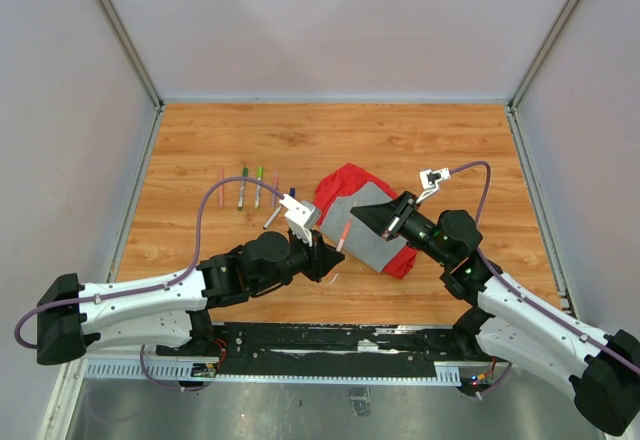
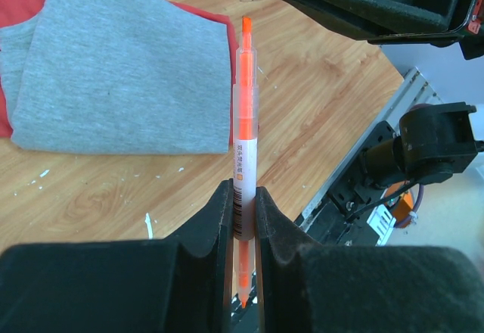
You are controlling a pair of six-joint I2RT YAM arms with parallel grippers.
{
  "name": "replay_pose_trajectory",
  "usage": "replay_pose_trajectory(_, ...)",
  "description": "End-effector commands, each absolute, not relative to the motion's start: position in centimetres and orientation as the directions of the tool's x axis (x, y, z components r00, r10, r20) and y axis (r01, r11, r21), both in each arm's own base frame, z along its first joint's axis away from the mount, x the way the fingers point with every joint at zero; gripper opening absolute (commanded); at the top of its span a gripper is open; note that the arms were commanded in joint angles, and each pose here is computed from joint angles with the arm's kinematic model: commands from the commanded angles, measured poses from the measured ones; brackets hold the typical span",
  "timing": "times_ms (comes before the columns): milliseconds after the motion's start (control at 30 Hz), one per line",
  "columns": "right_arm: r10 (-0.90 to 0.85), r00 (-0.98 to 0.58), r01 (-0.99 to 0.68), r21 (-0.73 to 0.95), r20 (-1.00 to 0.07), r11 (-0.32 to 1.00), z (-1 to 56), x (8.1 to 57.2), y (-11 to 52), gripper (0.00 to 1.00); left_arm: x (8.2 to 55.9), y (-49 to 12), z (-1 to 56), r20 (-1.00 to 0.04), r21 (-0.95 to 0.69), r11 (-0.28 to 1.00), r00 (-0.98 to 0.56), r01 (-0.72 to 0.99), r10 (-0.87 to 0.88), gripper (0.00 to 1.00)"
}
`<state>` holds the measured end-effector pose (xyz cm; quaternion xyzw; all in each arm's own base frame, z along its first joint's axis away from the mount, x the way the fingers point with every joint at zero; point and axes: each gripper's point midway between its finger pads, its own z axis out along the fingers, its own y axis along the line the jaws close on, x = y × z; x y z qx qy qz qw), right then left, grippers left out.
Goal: Insert the pens into the pen caps
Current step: Insert the pen cap onto the pen.
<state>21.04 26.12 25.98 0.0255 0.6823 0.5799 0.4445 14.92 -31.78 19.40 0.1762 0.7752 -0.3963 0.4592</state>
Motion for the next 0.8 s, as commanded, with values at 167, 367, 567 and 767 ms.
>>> replay_pose_trajectory(167,0.535,-0.610,-0.505,0.807,-0.585,0.308,26.1,20.2,26.3,0.01,14.9,-32.1,20.7,-0.862,-0.449,0.614,-0.495,0.649,-0.108,0.00)
replay_pose_trajectory(367,0.519,-0.627,-0.497,0.811,-0.581,0.309,25.5,19.9,26.6,0.01,14.9,-32.2,20.8,-0.861,-0.452,0.612,-0.496,0.648,-0.111,0.01)
replay_pose_trajectory(567,0.501,-0.642,-0.497,0.813,-0.580,0.304,25.2,19.8,27.2,0.01,14.9,-32.1,20.6,-0.861,-0.451,0.614,-0.497,0.648,-0.108,0.00)
replay_pose_trajectory(767,0.485,-0.652,-0.504,0.811,-0.583,0.297,25.0,19.5,27.8,0.00,15.0,-32.1,20.7,-0.861,-0.452,0.616,-0.497,0.646,-0.110,0.00)
